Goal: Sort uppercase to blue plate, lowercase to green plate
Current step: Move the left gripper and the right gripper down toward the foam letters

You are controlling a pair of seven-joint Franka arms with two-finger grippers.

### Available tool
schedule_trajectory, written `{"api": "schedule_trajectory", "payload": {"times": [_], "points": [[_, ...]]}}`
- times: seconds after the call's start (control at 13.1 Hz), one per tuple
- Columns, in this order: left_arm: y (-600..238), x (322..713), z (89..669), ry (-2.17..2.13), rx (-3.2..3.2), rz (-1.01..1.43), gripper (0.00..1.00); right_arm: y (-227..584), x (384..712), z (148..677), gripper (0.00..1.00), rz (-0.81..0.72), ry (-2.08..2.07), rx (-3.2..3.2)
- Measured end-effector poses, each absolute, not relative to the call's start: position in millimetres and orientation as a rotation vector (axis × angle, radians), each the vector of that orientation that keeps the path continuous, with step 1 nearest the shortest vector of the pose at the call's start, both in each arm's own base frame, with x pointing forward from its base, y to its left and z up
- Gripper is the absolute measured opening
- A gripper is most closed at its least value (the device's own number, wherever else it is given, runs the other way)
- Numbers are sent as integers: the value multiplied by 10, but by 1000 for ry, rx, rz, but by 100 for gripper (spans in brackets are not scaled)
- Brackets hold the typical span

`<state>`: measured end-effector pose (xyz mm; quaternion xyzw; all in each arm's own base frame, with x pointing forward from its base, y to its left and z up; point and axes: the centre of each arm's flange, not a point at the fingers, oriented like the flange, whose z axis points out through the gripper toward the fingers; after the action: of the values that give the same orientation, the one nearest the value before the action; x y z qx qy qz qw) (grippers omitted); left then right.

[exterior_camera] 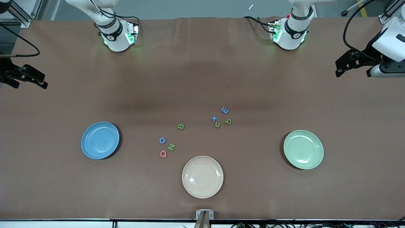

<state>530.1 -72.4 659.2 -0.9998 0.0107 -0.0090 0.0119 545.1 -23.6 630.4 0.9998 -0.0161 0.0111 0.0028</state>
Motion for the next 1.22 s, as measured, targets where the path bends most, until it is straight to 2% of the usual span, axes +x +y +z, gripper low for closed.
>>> {"api": "schedule_trajectory", "payload": {"times": [0.46,0.69,0.99,1.22], "points": [[-724,5302,6584,26,-3118,-23,100,-236,5455,6346,100,51,-50,3135],[-735,5394,6402,26,-3120,32,100,-228,5470,6331,100,52,-49,3138],[-1074,5714,5729,-42,-3138,76,100,-49,5650,6159,100,76,-16,3193],[-1639,5942,5053,-167,-3174,17,100,457,5997,5512,100,-20,113,3209]]}}
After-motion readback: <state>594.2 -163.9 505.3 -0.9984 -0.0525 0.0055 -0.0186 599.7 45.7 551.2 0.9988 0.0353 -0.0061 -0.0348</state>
